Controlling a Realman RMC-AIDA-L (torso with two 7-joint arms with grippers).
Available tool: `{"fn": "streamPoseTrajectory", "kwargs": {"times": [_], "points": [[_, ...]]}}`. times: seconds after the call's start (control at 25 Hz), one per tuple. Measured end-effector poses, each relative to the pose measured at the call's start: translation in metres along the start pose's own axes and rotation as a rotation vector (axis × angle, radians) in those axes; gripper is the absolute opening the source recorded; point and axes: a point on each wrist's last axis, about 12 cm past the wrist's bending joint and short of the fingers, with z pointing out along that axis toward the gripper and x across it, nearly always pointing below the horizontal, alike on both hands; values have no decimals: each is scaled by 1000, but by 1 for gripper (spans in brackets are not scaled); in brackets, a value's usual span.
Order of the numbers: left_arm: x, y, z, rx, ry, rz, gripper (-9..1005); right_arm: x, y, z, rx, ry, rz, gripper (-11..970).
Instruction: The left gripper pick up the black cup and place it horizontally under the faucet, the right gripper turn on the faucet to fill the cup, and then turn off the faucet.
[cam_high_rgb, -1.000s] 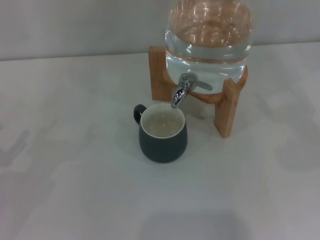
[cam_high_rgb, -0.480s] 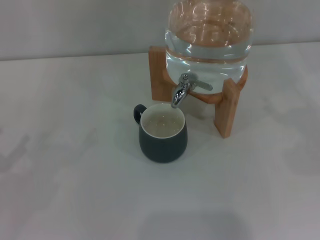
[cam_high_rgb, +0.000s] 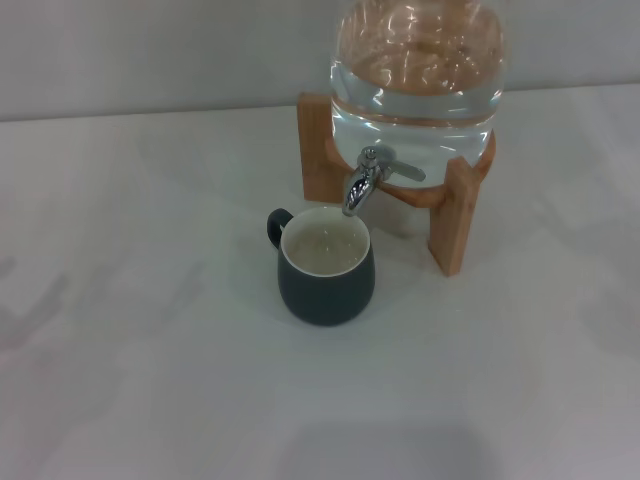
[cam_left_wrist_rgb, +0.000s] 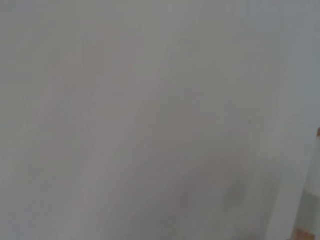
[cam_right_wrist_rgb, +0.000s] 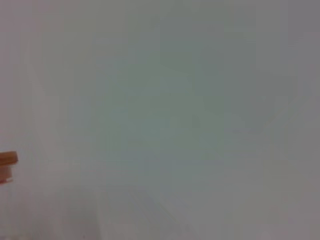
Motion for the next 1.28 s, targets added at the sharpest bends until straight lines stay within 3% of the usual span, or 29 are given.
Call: {"fn": "streamPoseTrajectory", "kwargs": {"times": [0.28, 1.28], "points": [[3, 3, 1, -33, 13, -7, 871, 10, 2, 3, -1, 5, 19, 846], [4, 2, 2, -29, 11, -30, 871, 3, 0, 4, -4, -36, 34, 846]]}}
